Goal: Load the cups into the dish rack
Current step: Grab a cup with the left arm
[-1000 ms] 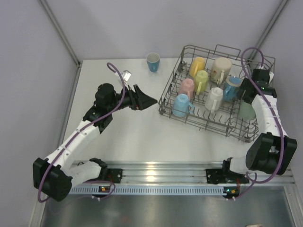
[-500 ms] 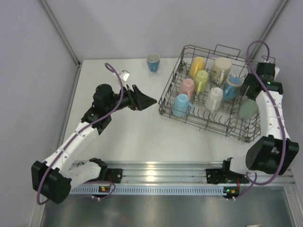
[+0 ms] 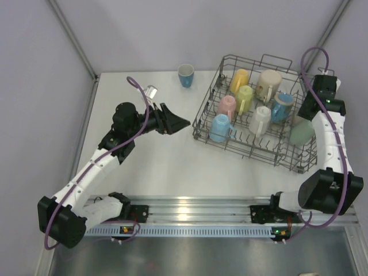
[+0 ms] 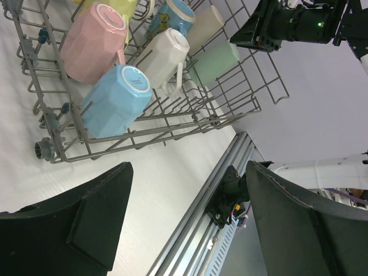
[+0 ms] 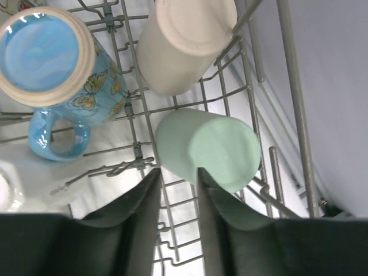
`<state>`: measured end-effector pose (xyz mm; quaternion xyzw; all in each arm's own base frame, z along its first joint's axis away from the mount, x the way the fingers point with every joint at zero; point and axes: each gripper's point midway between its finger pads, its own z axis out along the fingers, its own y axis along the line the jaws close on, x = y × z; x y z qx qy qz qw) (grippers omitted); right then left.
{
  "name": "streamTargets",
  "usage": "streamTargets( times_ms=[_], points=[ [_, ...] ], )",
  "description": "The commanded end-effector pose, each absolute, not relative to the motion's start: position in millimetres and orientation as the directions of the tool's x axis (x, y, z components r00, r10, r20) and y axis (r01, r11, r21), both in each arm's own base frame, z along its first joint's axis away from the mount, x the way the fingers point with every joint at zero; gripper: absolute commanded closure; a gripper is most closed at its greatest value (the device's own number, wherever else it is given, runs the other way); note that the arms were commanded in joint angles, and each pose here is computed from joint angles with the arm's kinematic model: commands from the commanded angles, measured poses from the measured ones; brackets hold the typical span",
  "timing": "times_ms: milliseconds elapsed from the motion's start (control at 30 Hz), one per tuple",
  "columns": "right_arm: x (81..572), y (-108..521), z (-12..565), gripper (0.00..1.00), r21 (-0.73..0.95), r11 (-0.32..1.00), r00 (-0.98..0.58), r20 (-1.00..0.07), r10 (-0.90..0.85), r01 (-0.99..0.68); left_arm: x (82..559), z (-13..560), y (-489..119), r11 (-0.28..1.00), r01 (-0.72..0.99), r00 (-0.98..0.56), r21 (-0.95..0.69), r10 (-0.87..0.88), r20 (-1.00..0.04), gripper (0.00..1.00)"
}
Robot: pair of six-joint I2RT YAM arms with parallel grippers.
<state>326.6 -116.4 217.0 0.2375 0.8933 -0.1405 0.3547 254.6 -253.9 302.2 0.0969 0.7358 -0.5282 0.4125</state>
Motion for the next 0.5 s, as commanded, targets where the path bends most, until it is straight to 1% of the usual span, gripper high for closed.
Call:
streamTargets(
  times_ms=[0, 33, 100, 267, 467],
  points=[
    [338, -120, 229, 0.72, -0.06, 0.845, -0.591, -0.742, 0.318, 0.531, 253, 315, -253, 0.407, 0.621, -0.601, -0.67, -0.302, -0.74, 0.15],
    [337, -121, 223, 0.74, -0.064, 0.843, -0.598, -0.734, 0.323, 0.534, 253, 315, -253, 0.408, 0.622, -0.599, -0.669, -0.302, -0.741, 0.15],
    [337, -122, 217, 0.75, -0.065, 0.841, -0.601, -0.728, 0.328, 0.538, 253, 314, -253, 0.412, 0.622, -0.6, -0.666, -0.297, -0.743, 0.15],
    [336, -127, 205, 0.75, -0.054, 0.836, -0.604, -0.717, 0.349, 0.546, 256, 315, -252, 0.432, 0.618, -0.591, -0.657, -0.295, -0.751, 0.15],
    [335, -134, 206, 0.73, -0.03, 0.828, -0.585, -0.721, 0.37, 0.56, 266, 305, -247, 0.502, 0.574, -0.606, -0.647, -0.272, -0.748, 0.15]
  ],
)
